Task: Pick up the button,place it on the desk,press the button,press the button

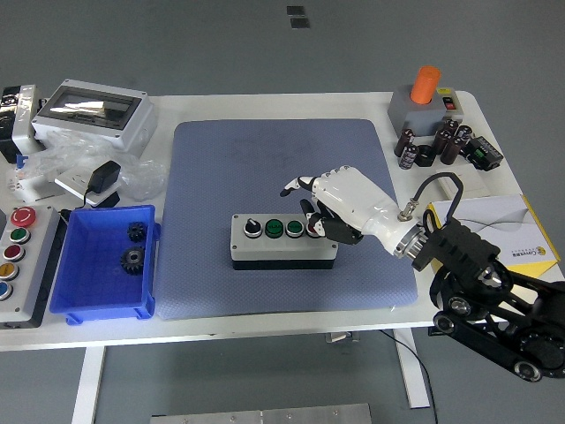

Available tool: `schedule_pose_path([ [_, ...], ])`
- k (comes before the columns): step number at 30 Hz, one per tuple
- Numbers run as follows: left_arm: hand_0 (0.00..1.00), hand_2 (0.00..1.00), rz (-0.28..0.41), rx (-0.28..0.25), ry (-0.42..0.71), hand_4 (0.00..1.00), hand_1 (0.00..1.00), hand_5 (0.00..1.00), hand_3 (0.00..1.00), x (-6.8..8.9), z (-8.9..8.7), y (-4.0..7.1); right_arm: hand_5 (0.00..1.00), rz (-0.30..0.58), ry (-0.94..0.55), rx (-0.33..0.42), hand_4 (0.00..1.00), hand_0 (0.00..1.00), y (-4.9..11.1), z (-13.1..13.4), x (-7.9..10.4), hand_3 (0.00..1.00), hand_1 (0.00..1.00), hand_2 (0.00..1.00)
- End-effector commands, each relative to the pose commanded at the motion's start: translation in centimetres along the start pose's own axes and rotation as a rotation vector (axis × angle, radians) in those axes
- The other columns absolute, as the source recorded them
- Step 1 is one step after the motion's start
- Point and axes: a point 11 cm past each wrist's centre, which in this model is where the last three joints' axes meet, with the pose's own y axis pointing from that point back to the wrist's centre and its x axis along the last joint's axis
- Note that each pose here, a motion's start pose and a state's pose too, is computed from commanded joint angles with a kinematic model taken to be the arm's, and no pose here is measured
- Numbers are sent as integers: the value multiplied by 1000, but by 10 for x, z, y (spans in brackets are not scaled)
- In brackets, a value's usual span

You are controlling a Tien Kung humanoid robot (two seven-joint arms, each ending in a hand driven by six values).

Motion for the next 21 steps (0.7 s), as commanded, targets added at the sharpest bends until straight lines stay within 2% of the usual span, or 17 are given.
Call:
schedule_pose_path([
  [5, 677, 600, 1, 2, 0, 747, 682, 341, 677, 0, -1, 0, 2, 104, -107, -30, 179, 130, -1, 7, 8, 694, 140, 161],
  [6, 677, 600, 0, 2, 0, 746, 682, 340, 677, 0, -1, 0, 119, 137, -157, -37, 478, 181, 0, 8, 6, 709, 229, 307],
  [11, 677, 600, -2, 6, -3, 746, 682, 340, 677, -2, -1, 0, 119, 260, -391, -79, 478, 181, 6, 15, 0, 709, 229, 307],
  [12, 677, 600, -3, 5, -3, 747, 682, 340, 677, -3, -1, 0, 210, 277, -434, -89, 690, 394, 9, 18, -2, 853, 595, 681],
  [17, 677, 600, -6, 6, -4, 747, 682, 340, 677, -4, -1, 0, 210, 357, -643, -148, 690, 394, 34, 44, -8, 853, 595, 681],
  [18, 677, 601, -7, 6, -3, 747, 682, 339, 677, -4, -2, 0, 445, 379, -684, -160, 805, 693, 42, 50, -8, 849, 748, 806],
  [21, 677, 601, -9, 8, -2, 747, 682, 339, 677, -5, -3, 0, 445, 433, -783, -191, 805, 693, 60, 66, -10, 849, 748, 806],
])
